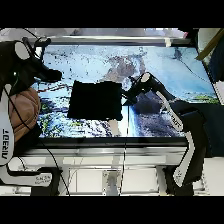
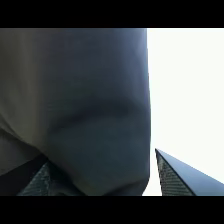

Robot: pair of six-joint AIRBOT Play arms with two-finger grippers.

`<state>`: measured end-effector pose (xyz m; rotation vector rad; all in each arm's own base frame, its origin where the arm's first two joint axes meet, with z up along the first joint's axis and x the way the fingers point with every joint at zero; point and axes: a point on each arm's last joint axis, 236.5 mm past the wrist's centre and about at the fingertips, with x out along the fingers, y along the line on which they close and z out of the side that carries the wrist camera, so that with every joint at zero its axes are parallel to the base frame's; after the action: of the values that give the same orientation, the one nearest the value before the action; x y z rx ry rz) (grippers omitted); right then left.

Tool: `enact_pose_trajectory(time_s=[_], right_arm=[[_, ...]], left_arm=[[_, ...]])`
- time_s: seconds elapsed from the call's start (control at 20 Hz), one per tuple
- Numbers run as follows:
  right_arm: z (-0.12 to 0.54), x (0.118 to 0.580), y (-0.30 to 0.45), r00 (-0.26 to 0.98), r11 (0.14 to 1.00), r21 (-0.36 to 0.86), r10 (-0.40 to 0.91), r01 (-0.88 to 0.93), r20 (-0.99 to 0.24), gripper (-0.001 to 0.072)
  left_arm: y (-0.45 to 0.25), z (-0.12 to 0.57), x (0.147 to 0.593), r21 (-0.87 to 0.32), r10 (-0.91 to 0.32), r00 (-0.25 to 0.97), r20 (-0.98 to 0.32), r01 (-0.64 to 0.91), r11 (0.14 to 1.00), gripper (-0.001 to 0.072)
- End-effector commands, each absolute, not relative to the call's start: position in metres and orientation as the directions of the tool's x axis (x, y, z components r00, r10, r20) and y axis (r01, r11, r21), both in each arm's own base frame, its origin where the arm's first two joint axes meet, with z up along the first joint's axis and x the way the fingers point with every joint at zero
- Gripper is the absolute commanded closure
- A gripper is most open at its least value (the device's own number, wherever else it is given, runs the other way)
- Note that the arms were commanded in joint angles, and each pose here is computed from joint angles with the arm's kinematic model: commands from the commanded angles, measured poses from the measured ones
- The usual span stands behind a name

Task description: Fold the clothes and pants, and hang the long-sleeved shirts on hangers.

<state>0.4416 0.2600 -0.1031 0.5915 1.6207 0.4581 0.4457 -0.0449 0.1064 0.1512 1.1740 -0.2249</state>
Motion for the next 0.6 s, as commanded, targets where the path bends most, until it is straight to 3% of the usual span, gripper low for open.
enact_pose_trajectory(time_s=[0.0, 0.1, 0.15, 0.35, 0.55], right_arm=[[-0.107, 0.445, 0.274, -0.072, 0.745, 0.658, 0.666, 0.110, -0.742, 0.0025], [-0.114, 0.442, 0.283, -0.083, 0.734, 0.668, 0.678, 0.126, -0.730, 0.0064], [-0.117, 0.442, 0.287, -0.078, 0.737, 0.665, 0.675, 0.120, -0.733, 0.0218], [-0.118, 0.459, 0.294, 0.000, 0.736, 0.671, 0.673, 0.092, -0.739, 0.0686], [-0.082, 0.479, 0.271, 0.030, 0.748, 0.663, 0.663, -0.004, -0.748, 0.0689]], left_arm=[[-0.050, 0.107, 0.445, -0.009, -0.108, 0.366, -0.924, 0.262, 0.965, 0.0701], [-0.051, 0.107, 0.445, -0.008, -0.108, 0.366, -0.924, 0.264, 0.965, 0.0701], [-0.051, 0.107, 0.445, -0.009, -0.108, 0.366, -0.924, 0.264, 0.965, 0.0701], [-0.051, 0.107, 0.445, -0.009, -0.108, 0.366, -0.924, 0.264, 0.965, 0.0701], [-0.051, 0.107, 0.445, -0.008, -0.108, 0.366, -0.924, 0.264, 0.964, 0.0701]])
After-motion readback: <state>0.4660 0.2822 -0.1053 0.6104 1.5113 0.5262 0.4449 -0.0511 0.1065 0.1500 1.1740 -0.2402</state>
